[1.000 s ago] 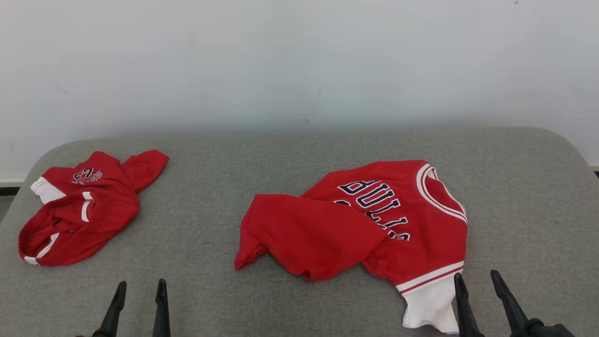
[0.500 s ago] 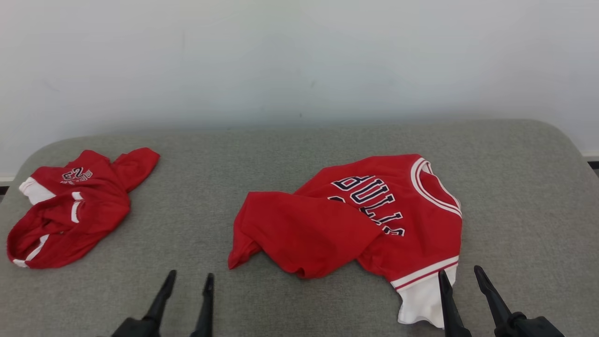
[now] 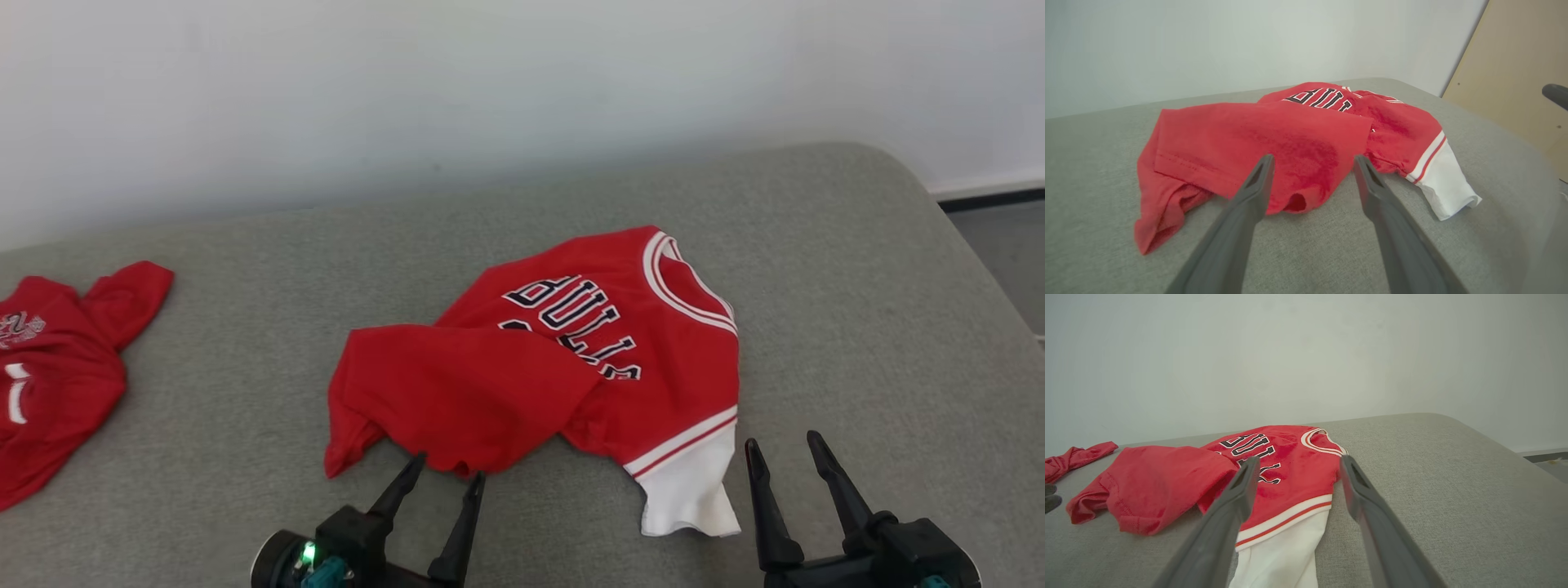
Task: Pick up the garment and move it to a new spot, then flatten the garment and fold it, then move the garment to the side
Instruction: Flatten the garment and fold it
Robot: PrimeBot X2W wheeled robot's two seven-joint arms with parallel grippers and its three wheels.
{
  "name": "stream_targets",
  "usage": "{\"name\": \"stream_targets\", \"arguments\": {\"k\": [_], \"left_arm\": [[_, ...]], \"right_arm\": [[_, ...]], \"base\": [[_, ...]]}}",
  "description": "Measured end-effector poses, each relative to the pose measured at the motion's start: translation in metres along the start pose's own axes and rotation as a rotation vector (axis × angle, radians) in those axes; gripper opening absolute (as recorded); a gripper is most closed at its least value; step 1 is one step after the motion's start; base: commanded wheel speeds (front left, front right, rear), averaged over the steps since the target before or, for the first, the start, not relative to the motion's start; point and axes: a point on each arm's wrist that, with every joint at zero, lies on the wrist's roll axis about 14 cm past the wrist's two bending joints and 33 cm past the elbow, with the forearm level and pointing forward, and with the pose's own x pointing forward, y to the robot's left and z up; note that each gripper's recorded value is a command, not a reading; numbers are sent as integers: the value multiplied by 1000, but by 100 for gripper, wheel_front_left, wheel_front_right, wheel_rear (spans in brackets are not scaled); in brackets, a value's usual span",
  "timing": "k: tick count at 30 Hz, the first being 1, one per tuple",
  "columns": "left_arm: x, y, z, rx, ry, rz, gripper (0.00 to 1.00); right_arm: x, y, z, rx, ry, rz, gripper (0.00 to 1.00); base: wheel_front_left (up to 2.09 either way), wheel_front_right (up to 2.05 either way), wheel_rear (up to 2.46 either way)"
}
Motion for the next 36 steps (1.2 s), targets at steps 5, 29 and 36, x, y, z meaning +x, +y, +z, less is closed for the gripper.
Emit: {"name": "stream_targets", "arguments": {"k": [5,29,36], "left_arm": [[24,-12,-9,1,30,-71,100],[37,-4,-70,35,242,-121,0],[39,10,-23,14,98,-53,0]], "right_arm": [[0,-9,-6,1,21,-32,100],[-4,-28,-16,0,57,-100,100],[-11,-23,-19,18,62,-90,100]], "base": [[0,0,0],[0,0,0],[0,0,0]]}}
